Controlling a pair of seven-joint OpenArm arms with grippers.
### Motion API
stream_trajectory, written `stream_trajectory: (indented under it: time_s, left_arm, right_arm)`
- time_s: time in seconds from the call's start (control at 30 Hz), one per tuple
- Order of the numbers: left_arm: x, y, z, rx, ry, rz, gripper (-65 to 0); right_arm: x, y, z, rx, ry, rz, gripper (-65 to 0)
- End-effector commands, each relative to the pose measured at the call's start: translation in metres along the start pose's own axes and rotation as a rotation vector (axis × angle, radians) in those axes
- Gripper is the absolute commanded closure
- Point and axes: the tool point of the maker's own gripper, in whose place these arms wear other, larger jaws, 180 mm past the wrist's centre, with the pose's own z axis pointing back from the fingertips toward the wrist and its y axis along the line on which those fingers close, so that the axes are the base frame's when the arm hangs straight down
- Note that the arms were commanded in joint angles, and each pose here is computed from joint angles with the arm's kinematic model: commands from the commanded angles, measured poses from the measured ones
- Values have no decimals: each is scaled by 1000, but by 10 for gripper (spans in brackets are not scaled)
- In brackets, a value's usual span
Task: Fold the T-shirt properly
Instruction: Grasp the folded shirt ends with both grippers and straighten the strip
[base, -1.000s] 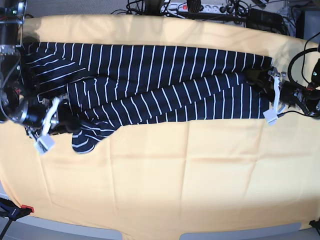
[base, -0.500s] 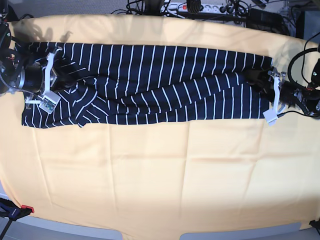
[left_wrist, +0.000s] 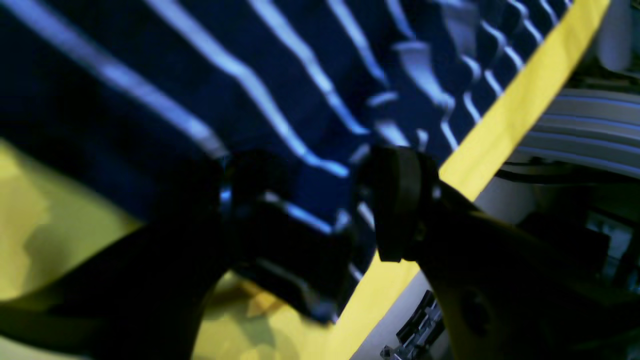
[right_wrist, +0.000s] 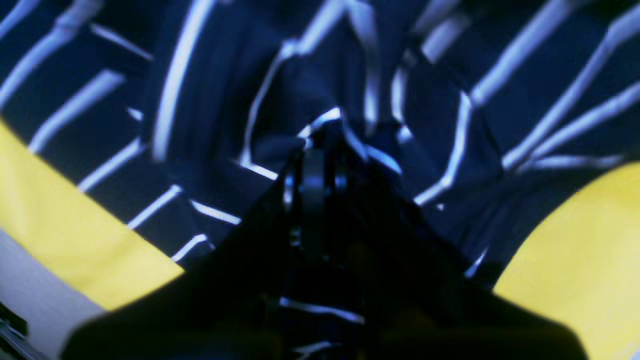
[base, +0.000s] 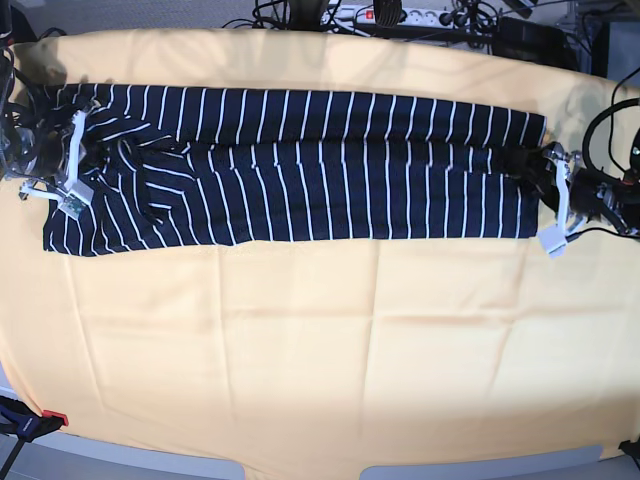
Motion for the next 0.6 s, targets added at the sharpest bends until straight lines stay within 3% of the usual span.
stream_trajectory:
  time_s: [0.0,0.13,0.2,0.3,0.37,0.43,0.57]
  left_arm:
    - [9,6,17,37,-28,-10,-362]
    - [14,8,23,50,-54,-12,-362]
    - [15,9,24,52,-55,-12,-362]
    - [14,9,24,54,-51,-22,-362]
    - [13,10,25,60,-47,-23,-362]
    - [13,11,27,65,-48,-24,-362]
    - [24,15,43,94,-103,-26,-360]
  right_arm:
    - [5,-8,9,-22,-12,15,0]
    - [25,11,11,87,-120,-33,-1]
    - [30,15,13,113,-147,-44,-135]
    - [23,5,14,70,-78,-20,-348]
    - [19,-4,20,50,-20,-5,-364]
    - [27,-11,30,40,-35,3,-358]
    - [71,-20,64,7,-280,-5,-337]
